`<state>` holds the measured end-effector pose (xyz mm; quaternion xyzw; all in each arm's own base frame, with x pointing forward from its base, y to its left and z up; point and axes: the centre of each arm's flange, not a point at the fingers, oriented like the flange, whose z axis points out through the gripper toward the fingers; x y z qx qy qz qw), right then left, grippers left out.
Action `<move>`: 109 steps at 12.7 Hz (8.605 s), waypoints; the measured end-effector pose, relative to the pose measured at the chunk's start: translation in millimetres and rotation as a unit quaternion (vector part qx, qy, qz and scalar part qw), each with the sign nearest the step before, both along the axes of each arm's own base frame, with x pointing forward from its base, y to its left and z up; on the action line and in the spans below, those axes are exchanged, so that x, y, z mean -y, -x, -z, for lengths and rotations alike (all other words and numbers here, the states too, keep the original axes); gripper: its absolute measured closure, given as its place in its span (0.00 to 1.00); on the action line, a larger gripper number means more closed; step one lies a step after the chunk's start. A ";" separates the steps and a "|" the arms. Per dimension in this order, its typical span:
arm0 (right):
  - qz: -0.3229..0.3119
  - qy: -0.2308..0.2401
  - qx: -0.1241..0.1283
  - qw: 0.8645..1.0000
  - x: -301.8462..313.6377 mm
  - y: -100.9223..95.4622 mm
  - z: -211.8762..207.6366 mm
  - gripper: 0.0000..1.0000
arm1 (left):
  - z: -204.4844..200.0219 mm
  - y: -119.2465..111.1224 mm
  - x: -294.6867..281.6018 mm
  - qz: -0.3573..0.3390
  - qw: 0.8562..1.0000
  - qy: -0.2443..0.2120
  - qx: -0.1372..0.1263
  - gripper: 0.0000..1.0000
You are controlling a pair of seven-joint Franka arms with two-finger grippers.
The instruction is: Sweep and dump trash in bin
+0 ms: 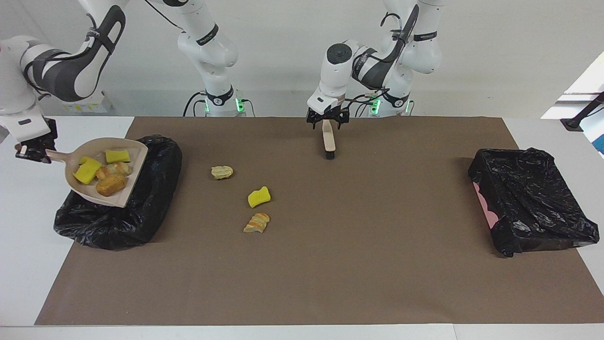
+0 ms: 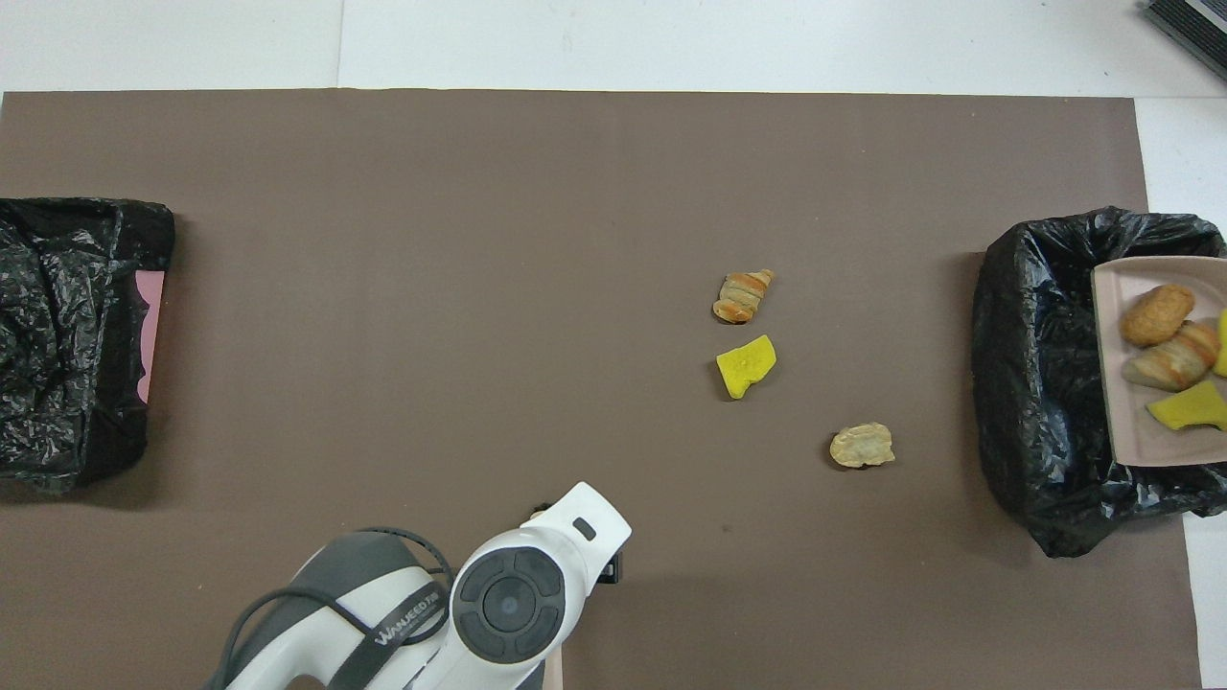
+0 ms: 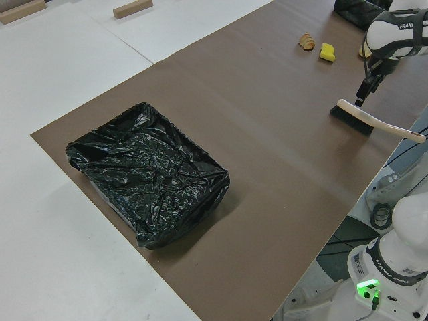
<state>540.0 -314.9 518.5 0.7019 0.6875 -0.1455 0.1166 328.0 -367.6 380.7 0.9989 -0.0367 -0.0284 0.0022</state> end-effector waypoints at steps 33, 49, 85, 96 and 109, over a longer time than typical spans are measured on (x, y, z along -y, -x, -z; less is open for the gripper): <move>0.053 0.126 -0.005 0.991 -177.2 13.3 -27.2 0.68 | -298.8 -209.5 -313.1 0.110 0.992 -0.007 0.065 0.00; 0.463 -0.067 0.090 0.879 -511.8 -18.4 114.2 0.68 | -299.2 -209.1 -313.7 0.110 0.992 -0.007 0.064 0.00; 0.712 0.012 0.026 0.702 -764.2 278.9 180.2 0.14 | -66.9 -190.5 -5.6 0.014 0.998 0.020 0.056 0.00; 0.727 0.007 0.027 0.686 -763.4 281.0 185.4 0.74 | 5.1 -194.8 31.6 -0.021 0.998 0.024 0.054 0.00; 0.772 0.070 0.050 0.630 -540.3 121.0 122.2 0.74 | 32.0 -193.4 37.1 -0.028 0.998 0.026 0.054 0.69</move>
